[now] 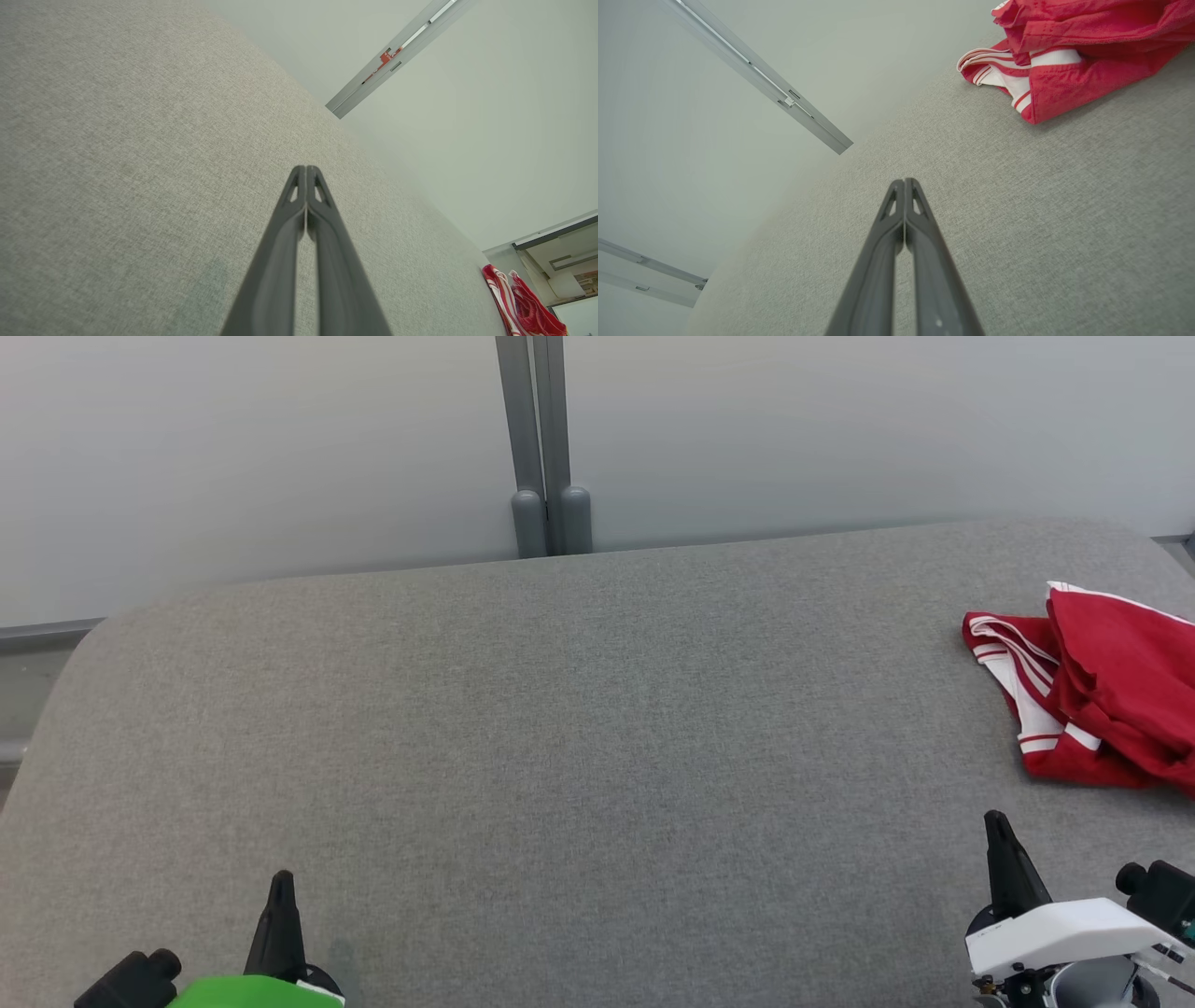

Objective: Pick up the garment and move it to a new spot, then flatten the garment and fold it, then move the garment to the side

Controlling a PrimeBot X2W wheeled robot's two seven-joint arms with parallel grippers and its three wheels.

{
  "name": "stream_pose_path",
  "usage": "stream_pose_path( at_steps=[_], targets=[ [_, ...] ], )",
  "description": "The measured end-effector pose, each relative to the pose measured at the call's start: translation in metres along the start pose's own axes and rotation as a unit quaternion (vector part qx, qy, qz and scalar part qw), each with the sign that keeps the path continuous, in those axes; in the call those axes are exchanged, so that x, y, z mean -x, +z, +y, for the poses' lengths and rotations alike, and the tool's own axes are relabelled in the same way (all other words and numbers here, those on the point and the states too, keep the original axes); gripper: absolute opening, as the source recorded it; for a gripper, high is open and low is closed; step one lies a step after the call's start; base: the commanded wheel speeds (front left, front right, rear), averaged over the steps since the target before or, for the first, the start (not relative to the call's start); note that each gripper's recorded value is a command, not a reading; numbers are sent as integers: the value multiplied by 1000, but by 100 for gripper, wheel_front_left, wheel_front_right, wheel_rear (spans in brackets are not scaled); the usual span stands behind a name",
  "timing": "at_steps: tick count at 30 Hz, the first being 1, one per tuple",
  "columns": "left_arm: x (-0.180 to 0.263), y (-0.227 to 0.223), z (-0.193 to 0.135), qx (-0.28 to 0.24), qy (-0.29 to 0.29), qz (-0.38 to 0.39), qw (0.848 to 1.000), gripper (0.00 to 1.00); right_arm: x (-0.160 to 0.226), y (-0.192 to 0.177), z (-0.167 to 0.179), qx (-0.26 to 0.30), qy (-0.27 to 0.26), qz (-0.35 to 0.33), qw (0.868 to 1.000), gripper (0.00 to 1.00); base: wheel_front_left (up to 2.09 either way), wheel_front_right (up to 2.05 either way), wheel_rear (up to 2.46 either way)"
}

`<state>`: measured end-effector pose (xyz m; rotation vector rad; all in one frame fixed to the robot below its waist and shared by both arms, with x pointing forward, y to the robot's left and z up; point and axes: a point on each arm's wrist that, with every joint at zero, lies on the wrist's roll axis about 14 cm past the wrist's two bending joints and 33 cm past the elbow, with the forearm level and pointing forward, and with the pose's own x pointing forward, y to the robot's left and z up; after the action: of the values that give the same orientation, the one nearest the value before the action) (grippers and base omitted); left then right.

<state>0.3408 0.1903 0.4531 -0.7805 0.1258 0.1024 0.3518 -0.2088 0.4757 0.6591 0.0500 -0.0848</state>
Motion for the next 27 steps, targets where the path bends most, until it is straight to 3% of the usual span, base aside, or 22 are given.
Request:
stream_pose_path(
  at_steps=[27],
  targets=[
    [-16, 15, -10, 154, -12, -3, 988, 0, -13, 6, 8, -176, 4, 3, 984, 0, 0, 0, 0]
  ],
)
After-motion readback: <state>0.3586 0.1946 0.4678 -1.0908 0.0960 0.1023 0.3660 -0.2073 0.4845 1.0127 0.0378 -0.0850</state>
